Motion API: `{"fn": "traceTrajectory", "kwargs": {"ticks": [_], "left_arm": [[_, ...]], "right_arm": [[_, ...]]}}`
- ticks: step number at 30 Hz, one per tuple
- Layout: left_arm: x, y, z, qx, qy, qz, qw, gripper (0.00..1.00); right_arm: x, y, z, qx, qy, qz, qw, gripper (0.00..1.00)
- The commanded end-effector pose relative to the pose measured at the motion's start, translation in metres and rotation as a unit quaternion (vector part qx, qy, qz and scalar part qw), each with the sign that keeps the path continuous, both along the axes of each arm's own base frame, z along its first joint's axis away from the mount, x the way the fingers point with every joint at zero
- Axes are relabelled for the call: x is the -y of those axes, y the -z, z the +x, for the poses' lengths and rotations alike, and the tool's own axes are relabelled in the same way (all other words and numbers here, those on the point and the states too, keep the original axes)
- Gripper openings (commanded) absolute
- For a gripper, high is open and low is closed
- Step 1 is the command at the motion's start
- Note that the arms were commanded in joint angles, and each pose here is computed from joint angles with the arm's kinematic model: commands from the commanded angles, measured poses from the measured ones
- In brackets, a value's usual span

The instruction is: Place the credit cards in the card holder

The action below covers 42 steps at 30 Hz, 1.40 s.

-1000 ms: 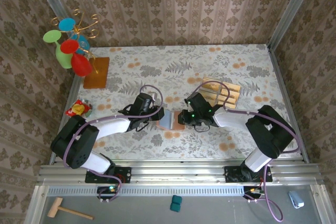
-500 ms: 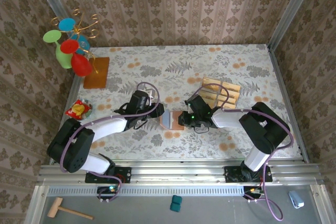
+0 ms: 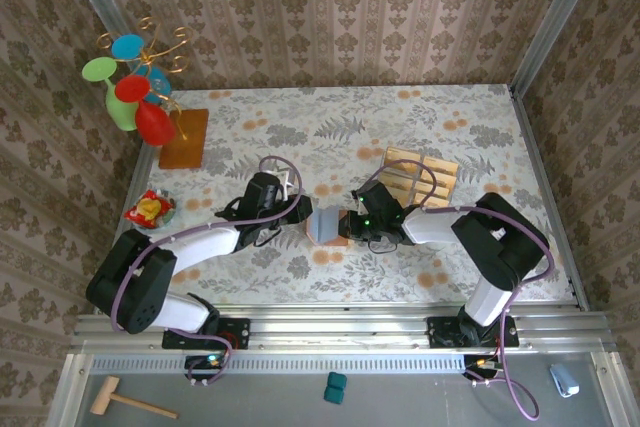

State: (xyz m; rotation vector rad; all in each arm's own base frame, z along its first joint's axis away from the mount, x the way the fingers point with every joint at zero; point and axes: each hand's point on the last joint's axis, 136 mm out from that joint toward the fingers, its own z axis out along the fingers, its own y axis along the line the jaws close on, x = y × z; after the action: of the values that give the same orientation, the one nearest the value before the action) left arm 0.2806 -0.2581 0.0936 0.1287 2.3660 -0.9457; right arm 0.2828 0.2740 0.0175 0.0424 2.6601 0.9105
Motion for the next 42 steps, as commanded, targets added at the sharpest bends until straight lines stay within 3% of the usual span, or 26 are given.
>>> {"fn": "traceTrajectory", "kwargs": {"ticks": [1, 10, 17, 26, 33, 42], "left_arm": [[0.003, -0.003, 0.001, 0.002, 0.003, -0.015, 1.0, 0.16], [0.014, -0.011, 0.003, 0.009, 0.016, -0.035, 0.999, 0.0], [0.013, -0.001, 0.003, 0.002, 0.011, -0.024, 1.0, 0.0], [-0.013, 0.006, 0.005, 0.012, -0.032, 0.019, 0.999, 0.0], [-0.017, 0.014, 0.007, 0.009, -0.037, 0.028, 0.999, 0.0], [-0.023, 0.029, 0.006, 0.006, -0.034, 0.054, 0.998, 0.02]], "right_arm": [[0.023, 0.039, -0.018, -0.051, 0.015, -0.053, 0.997, 0.14], [0.022, 0.042, -0.016, -0.056, 0.015, -0.054, 0.997, 0.14], [0.022, 0.041, -0.015, -0.058, 0.013, -0.052, 0.997, 0.15], [0.05, -0.006, -0.005, -0.026, 0.025, -0.069, 0.997, 0.38], [0.07, -0.048, -0.001, 0.017, 0.035, -0.092, 0.995, 0.44], [0.03, -0.057, 0.003, 0.014, -0.002, -0.037, 0.999, 0.45]]}}
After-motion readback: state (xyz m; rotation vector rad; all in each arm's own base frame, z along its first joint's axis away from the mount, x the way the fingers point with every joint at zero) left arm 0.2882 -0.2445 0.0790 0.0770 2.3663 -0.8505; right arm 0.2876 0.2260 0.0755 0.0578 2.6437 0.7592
